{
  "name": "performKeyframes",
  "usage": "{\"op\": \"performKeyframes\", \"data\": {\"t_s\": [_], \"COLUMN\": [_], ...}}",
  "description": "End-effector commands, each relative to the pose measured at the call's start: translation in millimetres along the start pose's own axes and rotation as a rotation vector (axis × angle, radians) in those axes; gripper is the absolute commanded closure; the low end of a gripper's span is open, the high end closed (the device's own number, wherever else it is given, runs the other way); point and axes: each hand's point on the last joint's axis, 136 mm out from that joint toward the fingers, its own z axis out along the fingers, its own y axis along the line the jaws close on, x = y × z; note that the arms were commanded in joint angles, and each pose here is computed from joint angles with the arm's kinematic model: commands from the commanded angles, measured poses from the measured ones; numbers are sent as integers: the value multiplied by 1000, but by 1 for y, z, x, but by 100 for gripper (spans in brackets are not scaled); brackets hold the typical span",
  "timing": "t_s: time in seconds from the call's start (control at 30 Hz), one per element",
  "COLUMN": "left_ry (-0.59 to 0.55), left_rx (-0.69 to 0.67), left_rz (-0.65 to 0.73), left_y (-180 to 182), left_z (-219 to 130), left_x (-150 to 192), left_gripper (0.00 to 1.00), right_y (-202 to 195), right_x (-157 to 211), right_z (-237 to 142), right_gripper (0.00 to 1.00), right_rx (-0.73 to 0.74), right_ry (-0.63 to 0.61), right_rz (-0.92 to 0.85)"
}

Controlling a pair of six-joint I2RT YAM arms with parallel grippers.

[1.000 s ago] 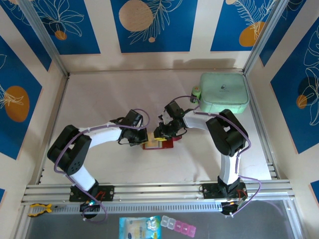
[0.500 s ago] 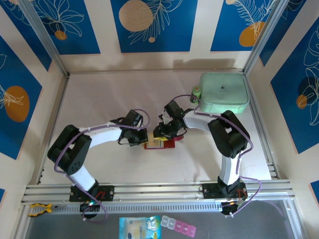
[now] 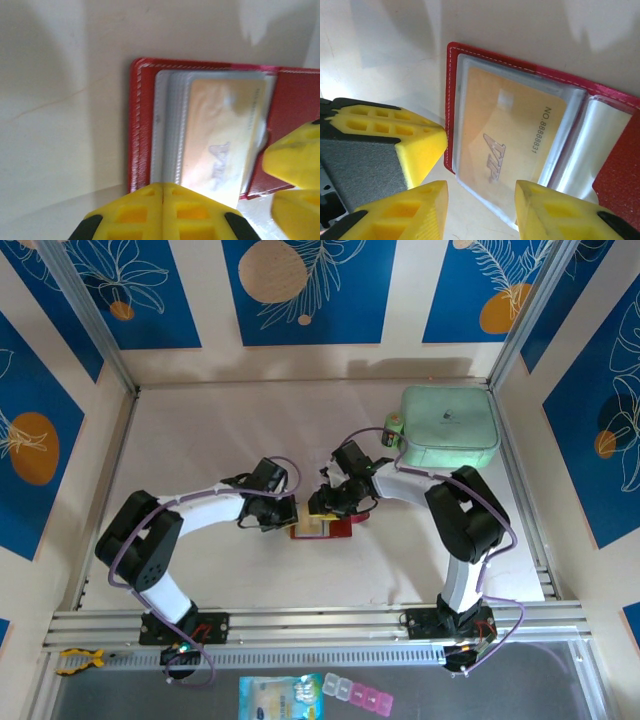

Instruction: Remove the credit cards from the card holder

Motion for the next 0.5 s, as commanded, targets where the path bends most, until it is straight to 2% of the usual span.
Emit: {"op": "performKeyframes", "data": {"t_s": [0.0, 0.17, 0.47], "left_ry": [2, 28, 73], "left_rx": [21, 21, -17], "left_rz": [40, 47, 22], "left_y": [-14, -14, 3], "left_z": [-2, 6, 15], "left_x": [-7, -7, 7], "left_gripper": [96, 91, 92], "right_y": [-1, -4, -6], "right_x": [3, 5, 5], "right_z": [-9, -9, -4], "right_gripper": [60, 59, 59], "right_rx": [2, -2, -12], "right_ry": [-11, -2, 9], "right_rz": [14, 27, 31]}}
